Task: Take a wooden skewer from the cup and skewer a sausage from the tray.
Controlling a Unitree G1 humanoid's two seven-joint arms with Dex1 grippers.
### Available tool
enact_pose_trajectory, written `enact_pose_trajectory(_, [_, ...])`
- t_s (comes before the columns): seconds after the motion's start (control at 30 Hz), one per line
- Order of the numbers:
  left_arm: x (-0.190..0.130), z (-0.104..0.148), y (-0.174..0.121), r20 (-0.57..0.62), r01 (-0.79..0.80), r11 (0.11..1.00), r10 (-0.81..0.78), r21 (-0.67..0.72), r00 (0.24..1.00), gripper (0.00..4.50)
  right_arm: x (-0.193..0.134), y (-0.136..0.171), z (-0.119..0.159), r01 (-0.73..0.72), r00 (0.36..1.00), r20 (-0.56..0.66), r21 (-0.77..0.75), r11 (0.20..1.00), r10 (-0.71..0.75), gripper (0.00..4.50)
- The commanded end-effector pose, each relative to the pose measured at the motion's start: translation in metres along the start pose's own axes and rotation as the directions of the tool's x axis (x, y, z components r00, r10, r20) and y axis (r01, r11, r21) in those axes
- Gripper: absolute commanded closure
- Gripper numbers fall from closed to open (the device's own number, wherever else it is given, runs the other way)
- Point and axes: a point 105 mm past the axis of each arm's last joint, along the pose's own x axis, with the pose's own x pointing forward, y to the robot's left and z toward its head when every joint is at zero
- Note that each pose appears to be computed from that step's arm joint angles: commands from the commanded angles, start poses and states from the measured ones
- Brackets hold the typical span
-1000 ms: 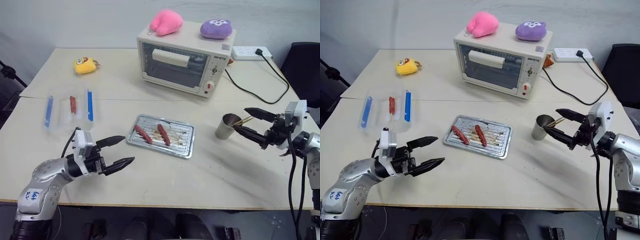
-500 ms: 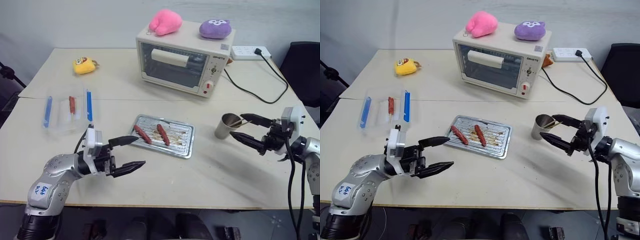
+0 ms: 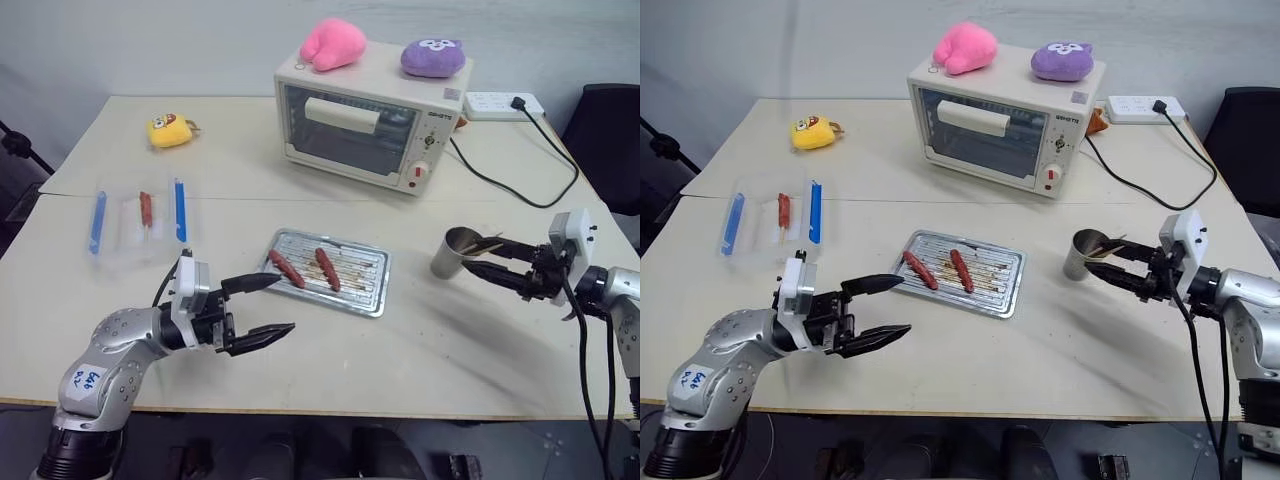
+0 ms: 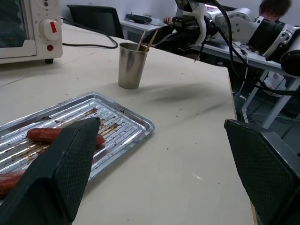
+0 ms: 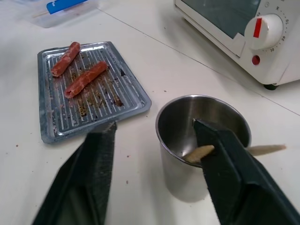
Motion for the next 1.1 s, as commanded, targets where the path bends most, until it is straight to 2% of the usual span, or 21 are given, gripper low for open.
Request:
enact_pose_trajectory(0.03, [0.004, 0.008, -0.003, 0.019, 0.015, 0.999, -0.016, 0.040, 1.000, 0.00, -0.006, -0.004, 0.016, -0.003, 1.000, 0.000, -0.073, 0.997, 0.003, 3.11])
enact_pose_trajectory(0.13, [0.006, 0.008, -0.003, 0.024, 0.017, 0.999, -0.018, 0.043, 1.000, 0.00, -0.008, -0.006, 0.020, -0.003, 1.000, 0.008, -0.082, 0.997, 0.004, 3.99])
enact_pose_trajectory(0.2, [0.007, 0.008, -0.003, 0.027, 0.020, 0.999, -0.021, 0.044, 0.999, 0.00, -0.008, -0.007, 0.023, -0.004, 1.000, 0.012, -0.087, 0.996, 0.005, 4.42])
enact_pose_trajectory(0.5, [0.013, 0.005, -0.001, 0.042, 0.038, 0.998, -0.040, 0.045, 0.998, 0.00, -0.013, -0.007, 0.046, -0.019, 0.998, 0.058, -0.123, 0.992, 0.026, 4.42])
enact_pose_trajectory(0.67, [0.016, 0.004, 0.000, 0.051, 0.056, 0.997, -0.058, 0.048, 0.997, 0.00, -0.027, -0.006, 0.085, -0.034, 0.992, 0.114, -0.141, 0.989, 0.050, 4.42])
enact_pose_trajectory(0.87, [0.025, 0.007, 0.001, 0.089, 0.108, 0.994, -0.110, 0.018, 0.990, 0.00, -0.053, 0.012, 0.133, -0.132, 0.982, 0.130, -0.026, 0.991, 0.134, 4.42])
enact_pose_trajectory(0.97, [0.036, 0.017, 0.003, 0.160, 0.120, 0.993, -0.122, 0.019, 0.980, 0.00, -0.052, 0.024, 0.144, -0.216, 0.955, 0.227, 0.080, 0.973, 0.193, 4.42])
enact_pose_trajectory(1.1, [0.053, 0.032, 0.002, 0.257, 0.175, 0.984, -0.174, 0.022, 0.951, 0.00, -0.015, 0.048, 0.144, -0.383, 0.861, 0.419, 0.160, 0.910, 0.288, 4.42])
